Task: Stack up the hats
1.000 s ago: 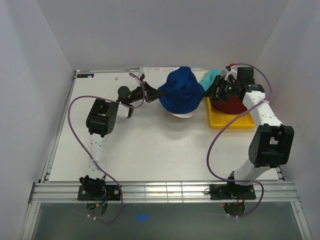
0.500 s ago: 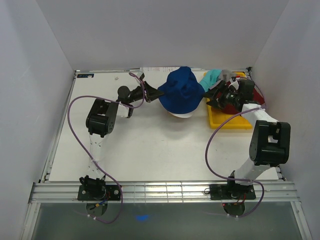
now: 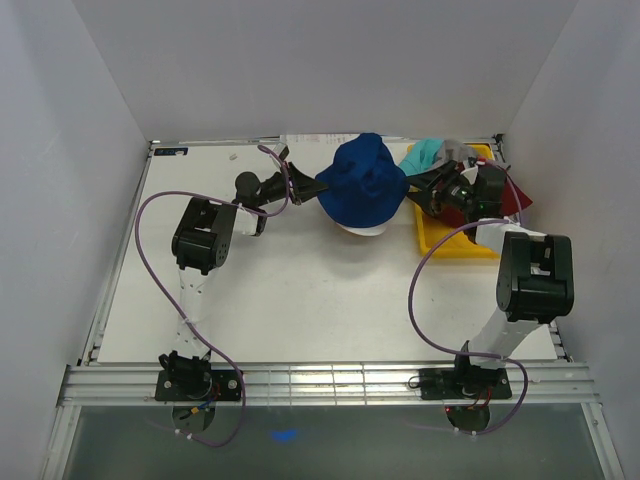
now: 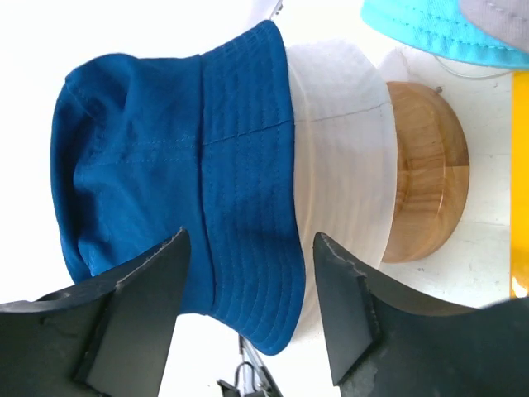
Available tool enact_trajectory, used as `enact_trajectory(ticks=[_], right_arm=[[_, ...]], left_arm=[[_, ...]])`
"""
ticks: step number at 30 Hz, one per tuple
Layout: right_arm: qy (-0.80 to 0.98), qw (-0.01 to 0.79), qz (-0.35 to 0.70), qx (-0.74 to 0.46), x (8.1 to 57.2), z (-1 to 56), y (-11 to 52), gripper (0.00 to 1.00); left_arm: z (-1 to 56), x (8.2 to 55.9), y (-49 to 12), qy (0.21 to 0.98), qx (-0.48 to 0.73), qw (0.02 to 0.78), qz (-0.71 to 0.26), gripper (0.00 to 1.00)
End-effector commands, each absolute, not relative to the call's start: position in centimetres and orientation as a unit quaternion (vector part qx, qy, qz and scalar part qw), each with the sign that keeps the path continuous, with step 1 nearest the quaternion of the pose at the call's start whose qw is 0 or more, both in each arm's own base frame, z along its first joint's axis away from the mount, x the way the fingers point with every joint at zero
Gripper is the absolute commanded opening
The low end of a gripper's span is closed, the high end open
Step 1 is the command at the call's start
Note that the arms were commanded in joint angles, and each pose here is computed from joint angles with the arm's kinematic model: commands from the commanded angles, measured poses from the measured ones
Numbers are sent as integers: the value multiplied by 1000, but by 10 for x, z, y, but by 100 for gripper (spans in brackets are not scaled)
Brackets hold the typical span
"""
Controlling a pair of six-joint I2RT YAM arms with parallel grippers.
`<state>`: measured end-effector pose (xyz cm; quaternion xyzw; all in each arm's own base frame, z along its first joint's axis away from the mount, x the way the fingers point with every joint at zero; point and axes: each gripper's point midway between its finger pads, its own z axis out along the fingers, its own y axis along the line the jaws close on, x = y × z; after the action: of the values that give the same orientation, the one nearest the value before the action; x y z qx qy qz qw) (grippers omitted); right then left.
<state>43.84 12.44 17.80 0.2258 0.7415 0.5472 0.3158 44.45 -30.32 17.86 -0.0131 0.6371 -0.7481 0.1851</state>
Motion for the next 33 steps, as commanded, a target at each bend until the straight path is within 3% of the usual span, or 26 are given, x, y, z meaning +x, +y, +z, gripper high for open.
enact_trajectory(ticks=[1,15,20,21,25,30,33], right_arm=[[706,340,576,232,447,193,124,65],[685,329,601,247,454,187,136,59],[684,324,602,256,455,181,137,43],[684,324,601,257,454,181,137,36],[691,318,594,261,451,170,137,21],[708,310,576,269,445,152,135,9],[728,307,552,266,443,140,134,8]], left_arm=[[231,427,-298,593,77,259,-759,0],[227,427,-297,600,73,252,-756,0],[223,427,-296,603,69,250,-754,0],[222,428,-295,604,67,250,-754,0],[222,428,-293,605,64,252,-753,0],[214,428,-290,612,50,251,-749,0],[213,430,-287,613,43,254,-747,0]])
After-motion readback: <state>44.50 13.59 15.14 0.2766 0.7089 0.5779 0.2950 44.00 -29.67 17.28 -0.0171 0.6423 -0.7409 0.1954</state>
